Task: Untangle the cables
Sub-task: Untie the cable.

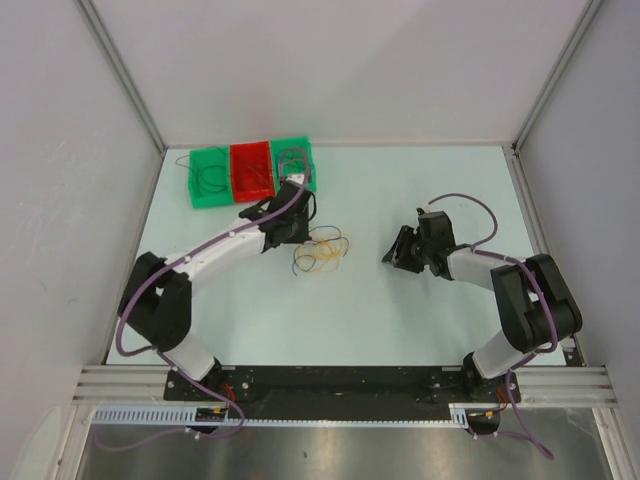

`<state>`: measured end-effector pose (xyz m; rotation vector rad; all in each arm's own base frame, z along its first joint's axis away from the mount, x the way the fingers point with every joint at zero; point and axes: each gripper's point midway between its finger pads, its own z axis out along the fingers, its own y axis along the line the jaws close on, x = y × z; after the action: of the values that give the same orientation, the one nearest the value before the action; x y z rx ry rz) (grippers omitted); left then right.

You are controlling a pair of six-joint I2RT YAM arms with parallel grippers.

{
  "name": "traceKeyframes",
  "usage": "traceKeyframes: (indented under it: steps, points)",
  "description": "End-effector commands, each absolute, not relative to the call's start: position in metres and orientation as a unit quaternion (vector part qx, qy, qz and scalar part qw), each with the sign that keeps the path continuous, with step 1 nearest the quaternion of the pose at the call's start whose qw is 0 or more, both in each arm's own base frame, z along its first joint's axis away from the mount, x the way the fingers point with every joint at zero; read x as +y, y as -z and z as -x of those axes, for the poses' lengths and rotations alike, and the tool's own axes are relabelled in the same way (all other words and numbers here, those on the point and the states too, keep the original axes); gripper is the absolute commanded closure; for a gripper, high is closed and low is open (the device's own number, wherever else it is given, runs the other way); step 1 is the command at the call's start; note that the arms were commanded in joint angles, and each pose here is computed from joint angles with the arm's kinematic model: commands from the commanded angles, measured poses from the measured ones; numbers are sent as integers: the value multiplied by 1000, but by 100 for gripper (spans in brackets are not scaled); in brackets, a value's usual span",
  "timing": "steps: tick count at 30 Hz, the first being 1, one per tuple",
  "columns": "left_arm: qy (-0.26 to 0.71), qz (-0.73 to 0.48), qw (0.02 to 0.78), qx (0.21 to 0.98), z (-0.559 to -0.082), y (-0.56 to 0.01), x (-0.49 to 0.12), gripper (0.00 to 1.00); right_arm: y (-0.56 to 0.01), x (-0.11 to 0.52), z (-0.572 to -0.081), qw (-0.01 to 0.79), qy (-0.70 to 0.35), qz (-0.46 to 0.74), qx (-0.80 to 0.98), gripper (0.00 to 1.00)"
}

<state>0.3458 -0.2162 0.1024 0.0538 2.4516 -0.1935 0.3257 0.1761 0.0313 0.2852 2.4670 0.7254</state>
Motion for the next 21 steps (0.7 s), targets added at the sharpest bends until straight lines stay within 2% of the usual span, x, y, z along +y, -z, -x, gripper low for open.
traceKeyframes:
  steps: [1,3,10,14,17,21]
  points:
    - [113,-19,416,902,-358,-197,-223,100,-33,177,-331,281,-275,-106,914,54]
    - [114,-22,420,900,-356,-214,-221,100,-33,177,-331,280,-275,-107,913,54]
    - [174,-19,501,847,-351,-340,-221,100,-33,177,-331,280,-275,-106,913,54]
    - [238,-38,548,801,-330,-415,-223,100,-33,178,-331,280,-276,-106,913,54]
    - [267,-46,569,777,-316,-446,-221,100,-33,178,-330,279,-276,-106,914,54]
    - [348,-103,602,711,-277,-518,-228,100,-33,178,-330,279,-276,-105,914,54]
